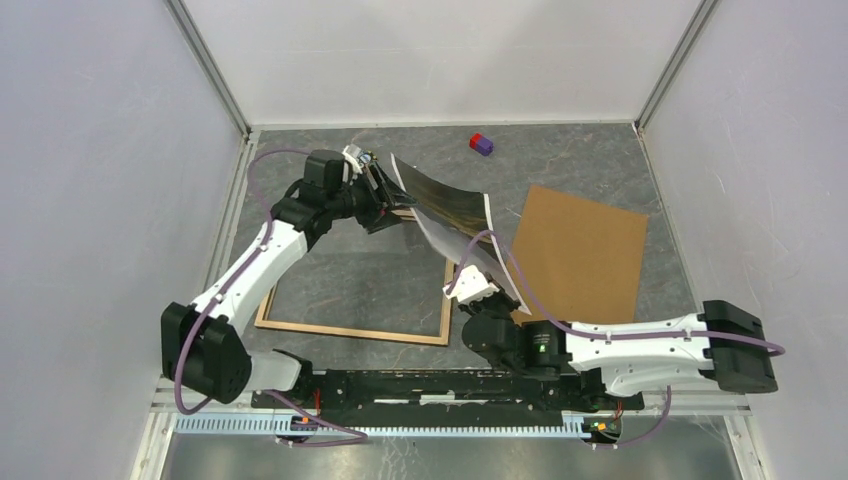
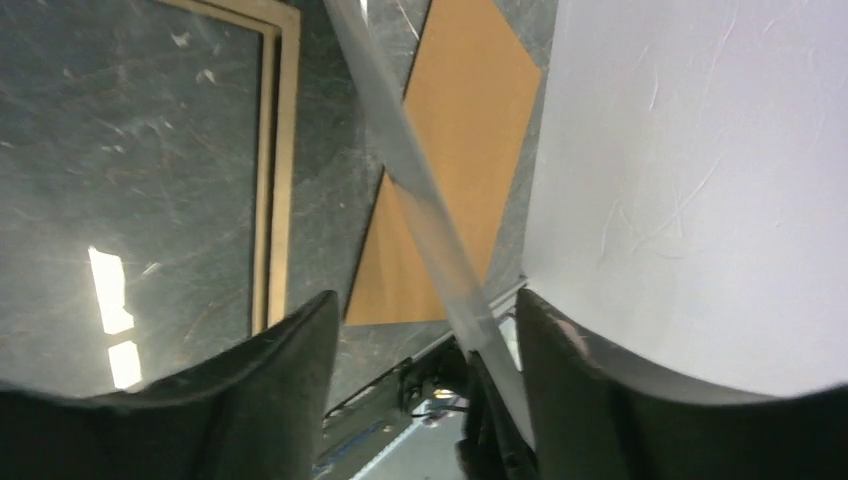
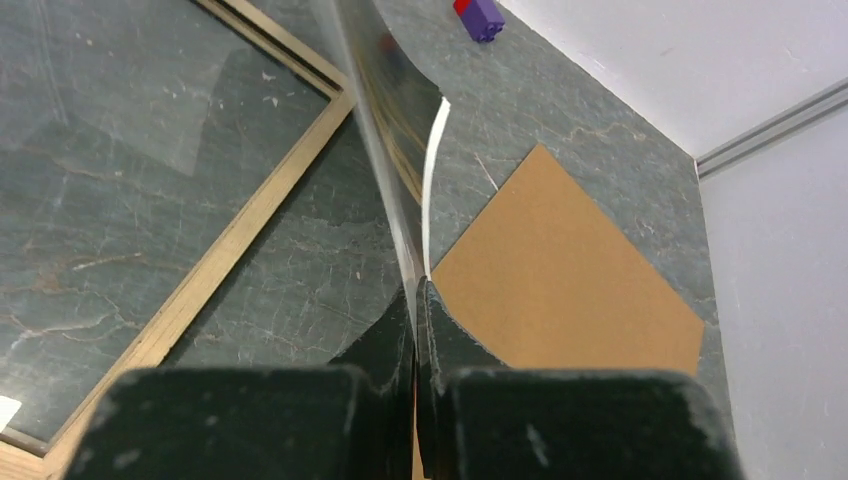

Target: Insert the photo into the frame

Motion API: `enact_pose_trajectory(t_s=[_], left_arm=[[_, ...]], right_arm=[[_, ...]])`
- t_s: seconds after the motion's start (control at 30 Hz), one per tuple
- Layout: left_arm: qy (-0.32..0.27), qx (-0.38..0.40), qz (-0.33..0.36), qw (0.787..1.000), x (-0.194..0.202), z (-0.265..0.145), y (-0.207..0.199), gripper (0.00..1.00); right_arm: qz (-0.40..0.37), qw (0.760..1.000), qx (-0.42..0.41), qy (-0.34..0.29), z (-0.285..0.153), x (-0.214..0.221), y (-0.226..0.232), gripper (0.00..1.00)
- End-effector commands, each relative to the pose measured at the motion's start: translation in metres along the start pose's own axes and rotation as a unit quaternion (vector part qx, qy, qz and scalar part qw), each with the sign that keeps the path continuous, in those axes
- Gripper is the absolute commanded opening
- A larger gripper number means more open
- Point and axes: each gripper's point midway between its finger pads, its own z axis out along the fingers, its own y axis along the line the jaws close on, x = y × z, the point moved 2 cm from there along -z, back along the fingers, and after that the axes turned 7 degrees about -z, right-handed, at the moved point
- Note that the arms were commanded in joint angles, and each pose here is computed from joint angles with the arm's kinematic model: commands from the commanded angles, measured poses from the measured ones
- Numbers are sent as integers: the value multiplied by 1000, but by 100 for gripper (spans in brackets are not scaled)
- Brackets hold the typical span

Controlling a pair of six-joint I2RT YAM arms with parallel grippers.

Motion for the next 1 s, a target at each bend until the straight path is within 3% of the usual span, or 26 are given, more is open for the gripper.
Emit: enact_pose_trajectory(t_s=[0.0,0.1,0.3,0.4,0.5,0.6,0.77,0.87,0.97], left_arm=[[-59,38,119,990,-15,-40,-34,81],[-152,35,184,970,-33,-78,-53,95],[-313,139,257,904,-41,-170,-120,100],[-372,161,275,872,-40,-207,-133,100],[-415,168,272,851,-38,-235,-135,100],[-432,185,280,837,-33,-248,-138,100],[-449,162,297,827,-39,-249,-131,100],[-442,139,299,834,-45,-234,-120,100],[-425,122,309,842,-49,-217,-112,100]], right_arm=[[59,998,11,-24,-5,-20,-20,0],[98,994,-25,-40,-3,-32,-26,0],[154,973,-141,-94,-1,-93,-15,0],[186,939,-246,-152,-18,-151,4,0],[219,885,-345,-224,-46,-209,12,0],[264,846,-391,-246,-60,-241,9,0],[358,790,-452,-209,-29,-216,14,0],[424,780,-447,-109,13,-162,23,0],[477,755,-451,-13,38,-100,39,0]])
